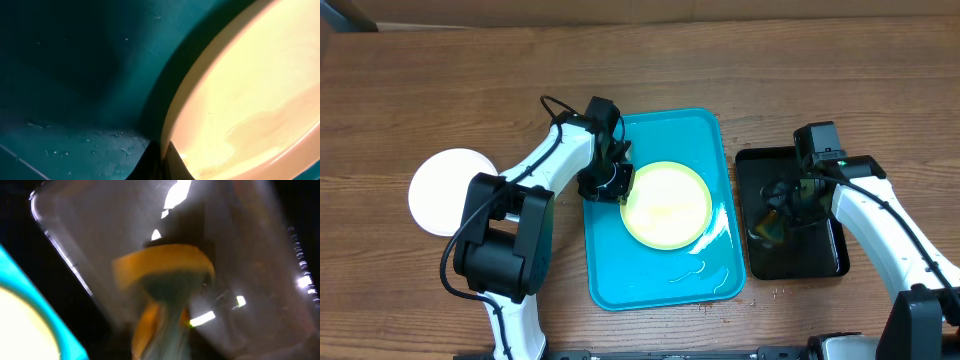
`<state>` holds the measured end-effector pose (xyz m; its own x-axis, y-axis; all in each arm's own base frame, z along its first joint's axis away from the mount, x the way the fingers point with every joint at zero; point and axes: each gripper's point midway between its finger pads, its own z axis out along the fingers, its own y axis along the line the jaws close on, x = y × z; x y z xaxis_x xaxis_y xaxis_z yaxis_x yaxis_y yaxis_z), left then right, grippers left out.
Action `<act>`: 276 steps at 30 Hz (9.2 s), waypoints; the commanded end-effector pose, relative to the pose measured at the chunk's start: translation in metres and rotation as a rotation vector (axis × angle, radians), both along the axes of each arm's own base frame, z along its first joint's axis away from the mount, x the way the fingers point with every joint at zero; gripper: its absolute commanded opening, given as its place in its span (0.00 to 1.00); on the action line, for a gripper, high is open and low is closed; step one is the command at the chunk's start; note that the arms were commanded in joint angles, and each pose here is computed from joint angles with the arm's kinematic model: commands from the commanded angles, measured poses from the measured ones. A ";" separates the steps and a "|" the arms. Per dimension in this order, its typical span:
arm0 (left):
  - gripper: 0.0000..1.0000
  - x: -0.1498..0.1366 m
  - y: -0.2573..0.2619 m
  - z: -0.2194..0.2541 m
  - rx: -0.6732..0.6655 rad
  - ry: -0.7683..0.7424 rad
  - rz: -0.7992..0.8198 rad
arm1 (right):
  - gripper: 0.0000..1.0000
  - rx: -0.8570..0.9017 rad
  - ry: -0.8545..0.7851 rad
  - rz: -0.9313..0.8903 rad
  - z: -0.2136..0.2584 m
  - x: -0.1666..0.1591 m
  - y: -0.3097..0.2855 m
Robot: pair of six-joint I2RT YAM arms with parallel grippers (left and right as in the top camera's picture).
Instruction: Clean dirty plates on tray and stack at the side
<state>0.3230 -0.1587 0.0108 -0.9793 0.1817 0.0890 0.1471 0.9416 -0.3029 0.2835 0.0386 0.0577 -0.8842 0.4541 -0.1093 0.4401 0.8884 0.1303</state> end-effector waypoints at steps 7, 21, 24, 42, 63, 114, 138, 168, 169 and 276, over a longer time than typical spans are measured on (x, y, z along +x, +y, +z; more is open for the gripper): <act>0.04 0.022 -0.013 0.051 -0.048 -0.038 -0.092 | 0.84 0.061 -0.170 -0.117 0.084 0.025 -0.033; 0.04 0.059 -0.130 0.158 0.108 -0.518 -0.189 | 0.89 0.141 -0.176 -0.330 0.101 0.001 -0.096; 0.04 0.062 -0.147 0.164 0.223 -0.656 -0.167 | 0.89 0.143 -0.165 -0.330 0.101 -0.002 -0.095; 0.04 0.042 -0.185 0.256 0.716 -1.277 -0.229 | 0.89 0.146 -0.146 -0.332 0.099 -0.006 -0.094; 0.04 0.032 -0.213 0.276 0.759 -1.370 -0.374 | 0.89 0.137 -0.138 -0.335 0.098 -0.008 -0.095; 0.04 0.034 -0.085 0.282 0.327 -0.902 0.046 | 0.89 0.142 -0.101 -0.338 0.096 -0.016 -0.092; 0.04 -0.048 0.364 0.159 0.347 -0.147 1.192 | 0.89 0.142 -0.105 -0.338 0.096 -0.015 -0.093; 0.45 -0.014 0.235 0.308 0.021 -0.821 0.557 | 1.00 0.332 -0.442 0.358 0.174 -0.019 0.036; 0.47 -0.021 0.221 0.318 0.026 -0.854 0.505 | 1.00 0.333 -0.472 0.402 0.182 -0.026 0.046; 1.00 -0.141 0.140 0.338 0.037 -0.889 0.280 | 1.00 -0.047 -1.515 0.736 0.120 -0.064 0.063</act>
